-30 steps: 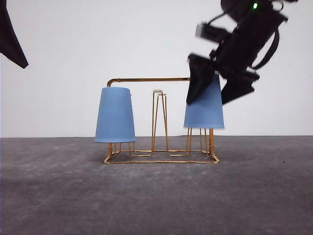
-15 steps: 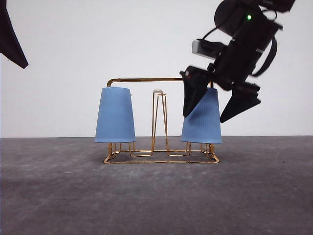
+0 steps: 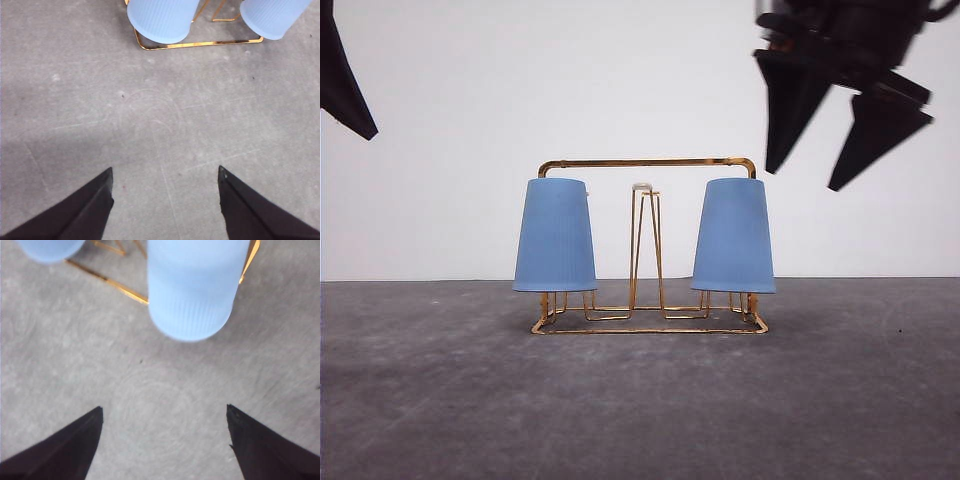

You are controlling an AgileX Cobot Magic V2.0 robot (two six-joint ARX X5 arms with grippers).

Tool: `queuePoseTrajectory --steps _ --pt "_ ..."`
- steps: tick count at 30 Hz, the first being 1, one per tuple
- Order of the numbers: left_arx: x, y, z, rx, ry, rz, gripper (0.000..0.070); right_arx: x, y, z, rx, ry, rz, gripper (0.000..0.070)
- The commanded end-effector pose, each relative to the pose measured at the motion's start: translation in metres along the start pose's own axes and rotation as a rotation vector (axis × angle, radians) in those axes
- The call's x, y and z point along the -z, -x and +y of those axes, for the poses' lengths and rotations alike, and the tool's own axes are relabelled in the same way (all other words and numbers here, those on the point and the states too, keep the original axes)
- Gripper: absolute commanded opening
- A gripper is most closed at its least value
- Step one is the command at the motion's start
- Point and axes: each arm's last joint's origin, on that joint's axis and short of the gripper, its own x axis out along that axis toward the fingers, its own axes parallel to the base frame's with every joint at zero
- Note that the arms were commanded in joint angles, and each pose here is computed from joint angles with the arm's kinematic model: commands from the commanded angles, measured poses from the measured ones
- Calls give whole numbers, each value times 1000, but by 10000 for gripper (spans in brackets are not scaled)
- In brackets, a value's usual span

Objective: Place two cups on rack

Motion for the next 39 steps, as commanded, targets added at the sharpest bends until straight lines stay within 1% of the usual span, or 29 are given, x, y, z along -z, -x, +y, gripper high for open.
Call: queuePoseTrajectory --steps 1,4,6,10,12,14,16,18,19,20,21,22,23,24,26,28,29,31,39 --pt "-2 0 -1 1 -3 -3 383 14 3 3 -24 32 -60 484" --pt "-2 0 -1 1 -3 -3 383 45 4 4 -60 42 -146 480" --pt "-2 0 -1 1 -4 -3 383 65 4 4 -78 29 -206 480" --pt "-2 0 -1 1 -15 -3 383 102 1 4 -97 -38 -310 480" --pt "-2 0 -1 1 -39 -5 383 118 -1 3 -111 -81 -361 480" --pt "-2 0 -1 1 -74 -5 383 129 -4 2 -122 -104 -404 480" --pt "-2 0 -1 2 -120 -1 387 136 -5 2 -122 -105 -421 481" --pt "-2 0 -1 1 -136 2 392 139 -3 2 -122 -106 -416 481" --pt "-2 0 -1 1 -137 1 385 139 -2 3 -123 -105 -420 478" --pt "-2 0 -1 1 -136 1 324 139 -1 3 -123 -103 -425 451" --pt "-2 0 -1 2 -140 0 185 139 0 3 -122 -103 -428 347" --pt "-2 0 -1 4 -148 -3 0 139 0 3 -122 -102 -430 184" --pt "-3 0 -2 6 -166 -13 0 139 0 3 -120 -99 -431 66" --pt "-4 0 -2 8 -188 -25 0 139 0 3 -119 -98 -433 20" --pt "-7 0 -3 8 -255 -52 0 139 0 3 -122 -97 -435 32" --pt "-8 1 -2 -24 -337 -70 0 138 0 3 -123 -96 -439 32" --pt "-8 1 -1 -41 -359 -71 0 138 0 3 -123 -95 -443 32" --pt "-8 1 -1 -51 -371 -69 0 137 1 3 -124 -92 -455 32" --pt "-8 1 -1 -50 -371 -70 0 135 1 3 -127 -86 -476 32"
